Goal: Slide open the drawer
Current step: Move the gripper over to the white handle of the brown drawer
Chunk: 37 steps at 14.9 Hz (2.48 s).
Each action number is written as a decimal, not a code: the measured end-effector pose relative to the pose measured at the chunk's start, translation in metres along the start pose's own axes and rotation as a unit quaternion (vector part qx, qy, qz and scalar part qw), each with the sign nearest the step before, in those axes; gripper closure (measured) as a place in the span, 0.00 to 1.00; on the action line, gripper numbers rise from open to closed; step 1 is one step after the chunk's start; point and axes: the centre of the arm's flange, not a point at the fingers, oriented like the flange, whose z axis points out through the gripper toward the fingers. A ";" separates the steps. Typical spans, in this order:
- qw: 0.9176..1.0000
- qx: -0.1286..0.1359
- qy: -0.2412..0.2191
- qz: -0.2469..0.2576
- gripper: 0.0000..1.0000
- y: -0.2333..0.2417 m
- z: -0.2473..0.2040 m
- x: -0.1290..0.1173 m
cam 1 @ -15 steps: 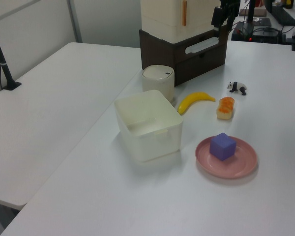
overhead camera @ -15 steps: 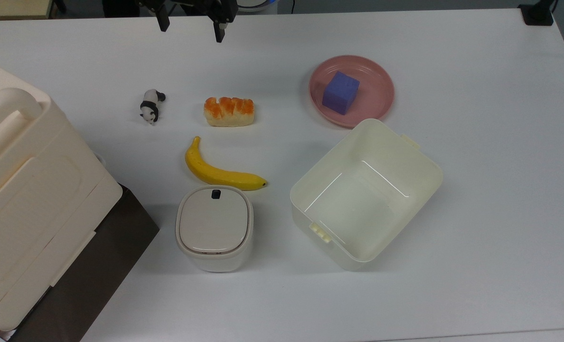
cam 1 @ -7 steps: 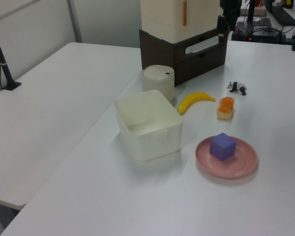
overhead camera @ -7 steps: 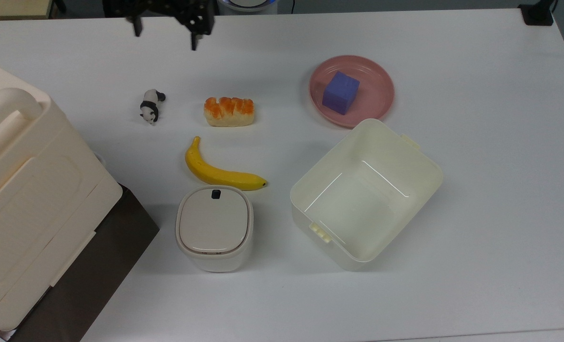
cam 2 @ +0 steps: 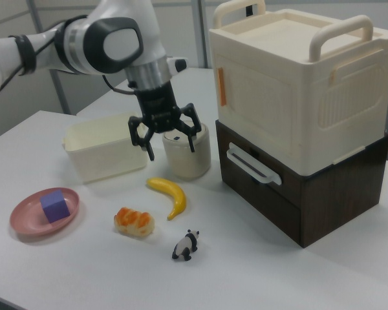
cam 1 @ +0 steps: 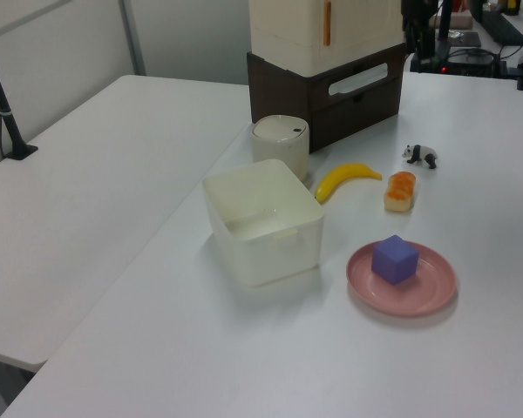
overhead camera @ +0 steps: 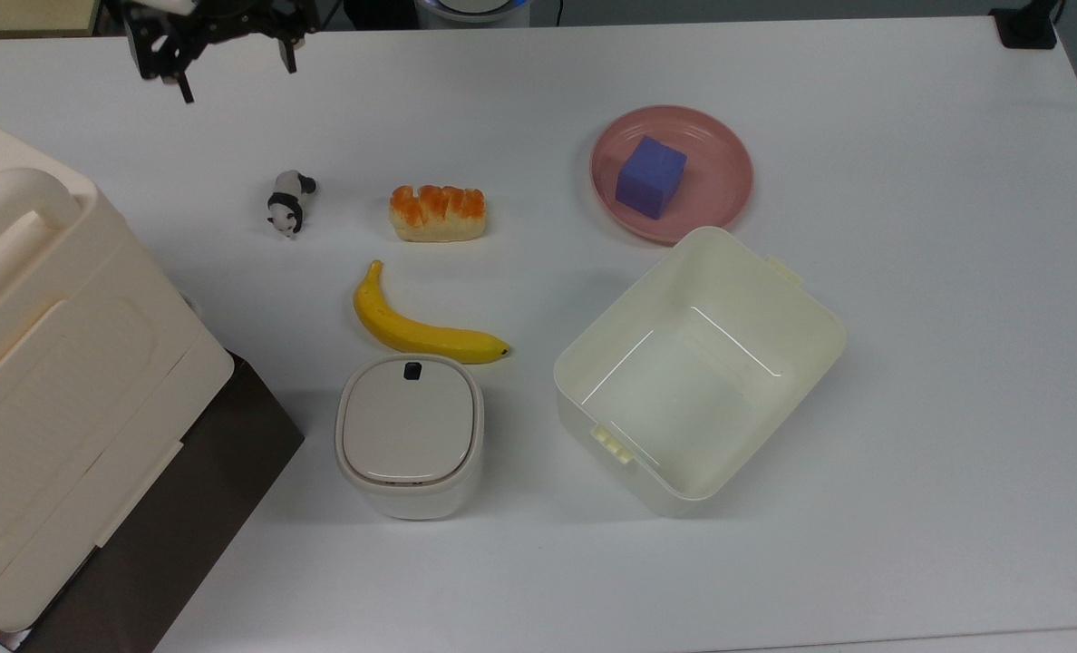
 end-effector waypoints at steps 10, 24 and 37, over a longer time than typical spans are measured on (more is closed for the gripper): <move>0.982 -0.080 0.028 -0.171 0.00 0.058 0.046 0.011; 0.964 -0.136 -0.030 -0.226 0.00 0.080 0.114 0.036; 0.961 -0.139 -0.023 -0.238 0.00 0.078 0.133 0.052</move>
